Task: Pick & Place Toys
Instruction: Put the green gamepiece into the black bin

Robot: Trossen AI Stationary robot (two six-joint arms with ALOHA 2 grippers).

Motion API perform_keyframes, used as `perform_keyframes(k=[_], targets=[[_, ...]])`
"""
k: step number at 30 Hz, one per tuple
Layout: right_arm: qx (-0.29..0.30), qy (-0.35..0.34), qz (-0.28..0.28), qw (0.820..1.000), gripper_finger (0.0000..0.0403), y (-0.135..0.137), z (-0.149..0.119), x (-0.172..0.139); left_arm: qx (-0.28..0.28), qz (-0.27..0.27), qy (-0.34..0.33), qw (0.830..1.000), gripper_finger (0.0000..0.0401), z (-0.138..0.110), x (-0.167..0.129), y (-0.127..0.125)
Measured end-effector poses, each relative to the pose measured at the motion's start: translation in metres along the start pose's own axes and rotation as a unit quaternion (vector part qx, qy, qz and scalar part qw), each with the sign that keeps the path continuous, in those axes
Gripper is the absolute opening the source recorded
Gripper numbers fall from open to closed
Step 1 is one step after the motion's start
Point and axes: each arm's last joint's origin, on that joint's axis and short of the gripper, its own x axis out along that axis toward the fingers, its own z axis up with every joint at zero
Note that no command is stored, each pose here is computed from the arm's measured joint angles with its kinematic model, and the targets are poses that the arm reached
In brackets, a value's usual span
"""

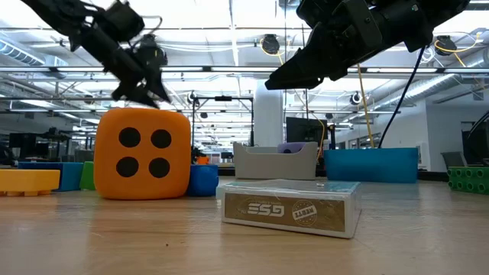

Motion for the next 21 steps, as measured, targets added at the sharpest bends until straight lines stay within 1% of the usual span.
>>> perform_keyframes(k=[2, 4, 8, 11, 15, 16, 18, 21], targets=[[0.0, 0.0, 0.0, 1.0, 0.0169, 0.0, 0.0, 0.0, 0.014, -0.064, -0.022, 0.998, 0.0236, 0.002, -0.004, -0.011], [-0.001, 0.0, 0.0, 1.0, 0.017, 0.0, 0.0, 0.0, 0.033, -0.118, -0.029, 0.992, 0.0237, -0.002, -0.005, -0.023], [-0.001, 0.0, 0.0, 1.0, 0.0171, 0.0, 0.0, 0.0, 0.06, -0.201, -0.055, 0.976, 0.0237, -0.015, -0.004, -0.052], [0.002, 0.001, 0.001, 1.0, 0.0168, 0.0, 0.0, 0.0, 0.072, -0.262, -0.089, 0.958, 0.0237, -0.031, -0.003, -0.073], [0.027, 0.014, 0.001, 1.0, 0.0167, 0.0, -0.003, 0.0, 0.081, -0.346, -0.151, 0.923, 0.0237, -0.05, -0.008, -0.099], [0.036, 0.021, 0.0, 0.999, 0.0167, 0.0, -0.004, 0.0, 0.081, -0.358, -0.163, 0.916, 0.0237, -0.054, -0.009, -0.105], [0.049, 0.032, -0.008, 0.998, 0.0166, 0.0, -0.006, 0.0, 0.081, -0.368, -0.173, 0.91, 0.0237, -0.061, -0.01, -0.115], [0.08, 0.081, -0.055, 0.992, 0.0161, -0.009, -0.003, -0.006, 0.087, -0.365, -0.195, 0.906, 0.0237, -0.065, -0.01, -0.128]])
